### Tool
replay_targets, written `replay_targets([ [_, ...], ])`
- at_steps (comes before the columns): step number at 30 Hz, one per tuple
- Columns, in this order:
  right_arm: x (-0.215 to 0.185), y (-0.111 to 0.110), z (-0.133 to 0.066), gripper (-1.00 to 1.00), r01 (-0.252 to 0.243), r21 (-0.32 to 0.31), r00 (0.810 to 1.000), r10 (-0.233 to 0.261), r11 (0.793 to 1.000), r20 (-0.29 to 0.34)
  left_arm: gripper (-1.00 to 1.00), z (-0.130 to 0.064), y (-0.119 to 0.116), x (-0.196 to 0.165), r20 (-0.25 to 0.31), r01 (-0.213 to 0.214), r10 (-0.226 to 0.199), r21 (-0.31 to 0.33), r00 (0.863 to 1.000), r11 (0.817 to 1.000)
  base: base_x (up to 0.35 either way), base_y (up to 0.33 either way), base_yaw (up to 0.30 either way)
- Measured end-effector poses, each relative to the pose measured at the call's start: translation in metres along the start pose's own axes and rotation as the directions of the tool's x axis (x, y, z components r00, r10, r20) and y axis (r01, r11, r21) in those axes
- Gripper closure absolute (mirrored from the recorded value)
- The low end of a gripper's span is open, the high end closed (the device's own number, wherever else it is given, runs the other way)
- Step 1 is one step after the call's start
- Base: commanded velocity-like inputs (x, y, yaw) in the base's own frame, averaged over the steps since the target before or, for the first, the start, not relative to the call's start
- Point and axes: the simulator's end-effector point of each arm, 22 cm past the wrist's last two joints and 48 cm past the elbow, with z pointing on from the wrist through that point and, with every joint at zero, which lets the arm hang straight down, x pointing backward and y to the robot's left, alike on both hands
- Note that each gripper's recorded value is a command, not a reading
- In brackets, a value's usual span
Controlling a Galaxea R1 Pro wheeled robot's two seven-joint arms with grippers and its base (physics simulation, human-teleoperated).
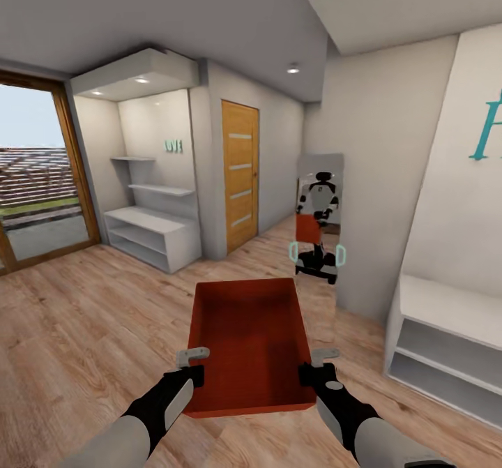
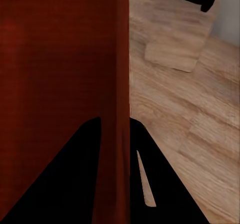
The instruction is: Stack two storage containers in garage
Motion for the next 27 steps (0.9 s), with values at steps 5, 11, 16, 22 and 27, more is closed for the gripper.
replay_targets([
  [5,0.0000,0.0000,0.0000,1.00,0.000,0.000,1.000,0.000,1.000,0.000,1.00,0.0000,0.0000,0.0000,0.000,0.000,0.000,0.000,1.000,1.000,0.322,0.000,0.267],
  [11,0.0000,0.0000,0.0000,1.00,0.000,0.000,1.000,0.000,1.000,0.000,1.00,0.0000,0.0000,0.0000,0.000,0.000,0.000,0.000,1.000,1.000,0.322,0.000,0.267],
  [16,0.0000,0.0000,0.0000,1.00,0.000,0.000,1.000,0.000,1.000,0.000,1.00,0.0000,0.0000,0.0000,0.000,0.000,0.000,0.000,1.000,1.000,0.322,0.000,0.267],
  [22,0.0000,0.0001,0.0000,1.00,0.000,0.000,1.000,0.000,1.000,0.000,1.00,0.0000,0.0001,0.0000,0.000,0.000,0.000,0.000,1.000,1.000,0.322,0.000,0.256],
  [27,0.0000,0.0002,-0.0001,1.00,0.000,0.001,1.000,0.000,1.000,0.000,1.00,0.0001,0.0001,0.0000,0.000,0.000,0.000,0.001,1.000,1.000,0.322,0.000,0.078],
])
